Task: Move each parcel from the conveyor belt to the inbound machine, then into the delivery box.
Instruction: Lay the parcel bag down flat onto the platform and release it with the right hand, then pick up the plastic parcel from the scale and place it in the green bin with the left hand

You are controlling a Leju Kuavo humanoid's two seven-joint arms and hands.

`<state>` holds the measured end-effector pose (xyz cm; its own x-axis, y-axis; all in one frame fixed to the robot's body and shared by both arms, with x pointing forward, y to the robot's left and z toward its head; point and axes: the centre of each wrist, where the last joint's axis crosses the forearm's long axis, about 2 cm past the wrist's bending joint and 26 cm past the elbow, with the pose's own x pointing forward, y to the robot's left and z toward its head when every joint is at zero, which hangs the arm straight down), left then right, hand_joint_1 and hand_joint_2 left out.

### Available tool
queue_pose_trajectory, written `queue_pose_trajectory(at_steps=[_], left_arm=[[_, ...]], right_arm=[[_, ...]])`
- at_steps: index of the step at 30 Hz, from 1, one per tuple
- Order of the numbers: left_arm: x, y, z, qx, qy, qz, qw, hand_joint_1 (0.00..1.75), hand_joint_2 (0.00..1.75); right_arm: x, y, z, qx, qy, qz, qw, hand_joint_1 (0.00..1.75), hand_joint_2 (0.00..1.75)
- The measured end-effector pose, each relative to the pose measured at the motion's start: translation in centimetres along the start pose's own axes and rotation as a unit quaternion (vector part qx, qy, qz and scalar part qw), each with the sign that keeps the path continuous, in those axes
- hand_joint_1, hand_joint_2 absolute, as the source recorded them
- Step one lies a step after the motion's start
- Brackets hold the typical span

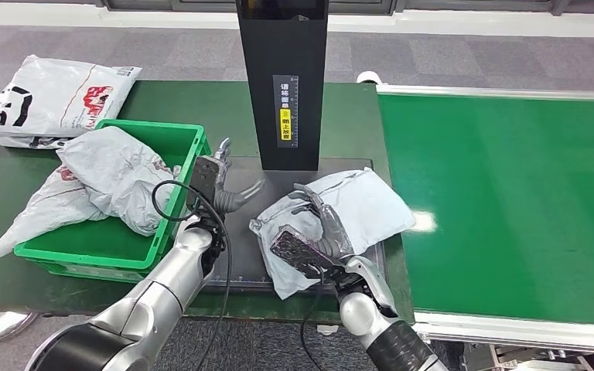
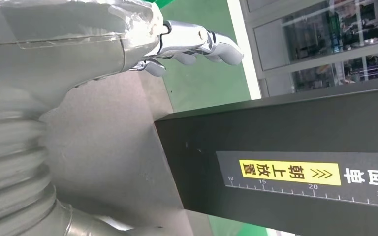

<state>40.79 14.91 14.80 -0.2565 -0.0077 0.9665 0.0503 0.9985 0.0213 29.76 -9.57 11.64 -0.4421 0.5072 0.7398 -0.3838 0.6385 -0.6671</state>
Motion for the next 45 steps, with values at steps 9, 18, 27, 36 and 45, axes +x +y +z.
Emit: queue_pose_trajectory(at_steps=[9,18,27,36,45], left_arm=[[0.1,0.7,-0.2,0.011,-0.014,-0.007,1.000,0.00,1.75],[0.2,0.8,-0.3,0.016,-0.021,-0.009,1.000,0.00,1.75],[0.3,0.9,-0.3,0.019,-0.026,-0.010,0.999,0.00,1.75],[0.6,0.9,-0.5,0.031,-0.042,-0.009,0.999,0.00,1.75],[0.6,0.9,-0.5,0.031,-0.045,-0.009,0.998,0.00,1.75]], right_arm=[[-0.4,0.5,0.6,-0.012,-0.023,-0.021,0.999,0.00,1.75],[-0.5,0.2,0.7,-0.027,-0.040,-0.037,0.998,0.00,1.75],[-0.5,0.0,0.7,-0.041,-0.052,-0.051,0.996,0.00,1.75],[-1.1,-1.3,0.6,-0.111,-0.085,-0.098,0.985,0.00,1.75],[-1.2,-1.5,0.6,-0.116,-0.084,-0.100,0.985,0.00,1.75]])
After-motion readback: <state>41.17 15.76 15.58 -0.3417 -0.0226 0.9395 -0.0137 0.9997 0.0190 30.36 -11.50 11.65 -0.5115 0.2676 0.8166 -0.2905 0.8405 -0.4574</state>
